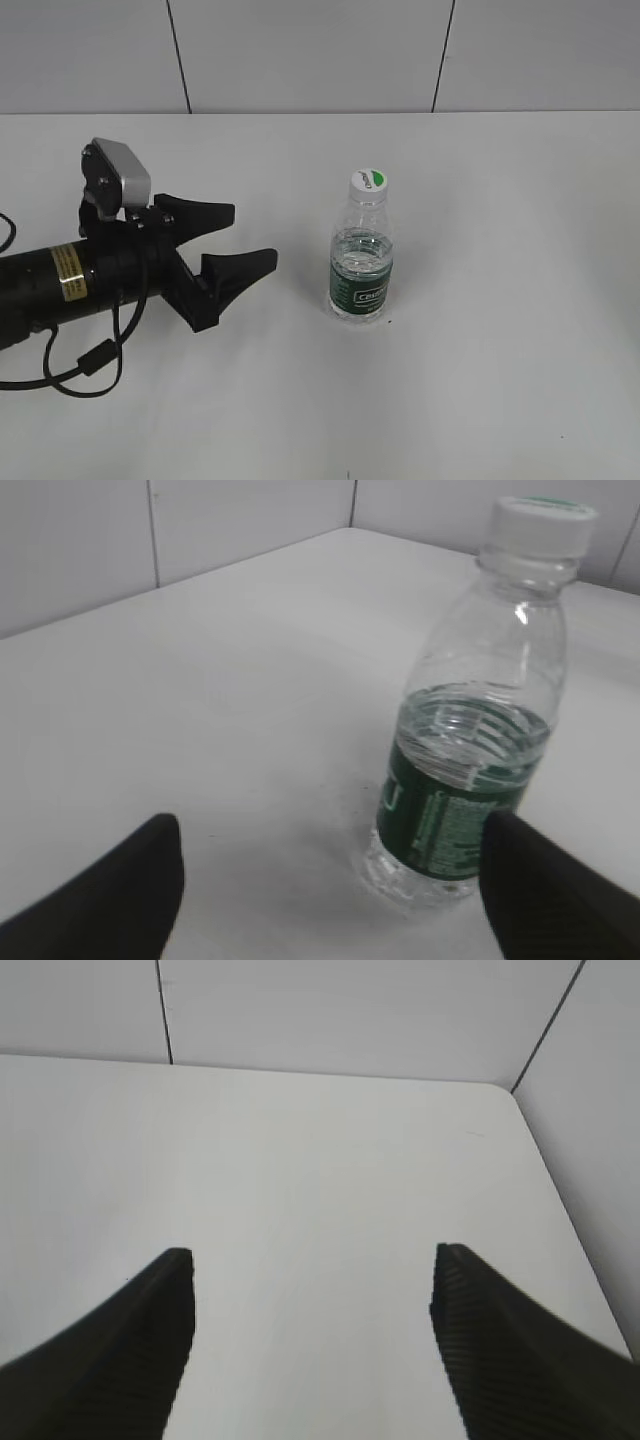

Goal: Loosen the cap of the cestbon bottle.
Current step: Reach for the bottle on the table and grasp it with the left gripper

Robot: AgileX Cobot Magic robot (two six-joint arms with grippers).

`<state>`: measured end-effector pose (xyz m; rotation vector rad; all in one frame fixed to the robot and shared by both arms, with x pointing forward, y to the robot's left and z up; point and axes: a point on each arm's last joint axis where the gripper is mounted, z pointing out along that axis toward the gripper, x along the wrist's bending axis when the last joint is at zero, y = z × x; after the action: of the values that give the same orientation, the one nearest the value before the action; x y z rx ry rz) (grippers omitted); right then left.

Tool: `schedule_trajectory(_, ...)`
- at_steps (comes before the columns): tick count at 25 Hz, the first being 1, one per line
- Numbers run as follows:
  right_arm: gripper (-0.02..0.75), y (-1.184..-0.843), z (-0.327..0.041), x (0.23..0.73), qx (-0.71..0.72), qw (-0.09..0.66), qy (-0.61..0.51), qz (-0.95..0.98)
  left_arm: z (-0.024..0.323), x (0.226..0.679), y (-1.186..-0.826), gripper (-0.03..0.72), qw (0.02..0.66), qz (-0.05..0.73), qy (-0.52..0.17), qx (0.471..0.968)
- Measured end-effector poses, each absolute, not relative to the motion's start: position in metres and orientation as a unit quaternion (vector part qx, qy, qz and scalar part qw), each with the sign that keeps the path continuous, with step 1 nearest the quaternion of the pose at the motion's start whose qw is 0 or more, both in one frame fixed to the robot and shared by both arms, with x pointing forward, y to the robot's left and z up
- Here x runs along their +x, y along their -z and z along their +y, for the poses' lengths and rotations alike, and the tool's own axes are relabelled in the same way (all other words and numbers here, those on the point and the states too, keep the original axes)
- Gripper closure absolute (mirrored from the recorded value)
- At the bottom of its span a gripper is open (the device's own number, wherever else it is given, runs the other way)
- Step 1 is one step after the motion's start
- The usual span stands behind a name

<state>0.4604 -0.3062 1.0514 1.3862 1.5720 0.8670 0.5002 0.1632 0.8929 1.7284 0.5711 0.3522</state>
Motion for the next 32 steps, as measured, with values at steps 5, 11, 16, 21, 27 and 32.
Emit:
schedule_trajectory(5,0.175,-1.064,-0.308,0.463,0.565,0.412,-0.325,0.636,0.160,0.497,-0.875,0.138,0.605,0.244,-0.118,0.749)
schedule_trajectory(11,0.175,-1.070,-0.309,0.464,0.572,0.405,-0.312,0.642,0.151,0.496,-0.873,0.138,0.611,0.171,-0.085,0.768)
schedule_trajectory(16,0.175,-1.069,-0.309,0.463,0.574,0.401,-0.305,0.645,0.143,0.509,-0.871,0.138,0.616,0.123,-0.073,0.774)
schedule_trajectory(21,0.175,-1.068,-0.310,0.462,0.576,0.399,-0.303,0.646,0.138,0.515,-0.856,0.109,0.612,0.109,-0.040,0.782)
schedule_trajectory(27,0.175,-1.068,-0.310,0.462,0.576,0.399,-0.303,0.646,0.129,0.523,-0.858,0.103,0.618,0.101,-0.040,0.779)
schedule_trajectory(32,0.175,-1.069,-0.309,0.463,0.575,0.400,-0.304,0.646,0.109,0.529,-0.864,0.099,0.624,0.090,-0.029,0.775)
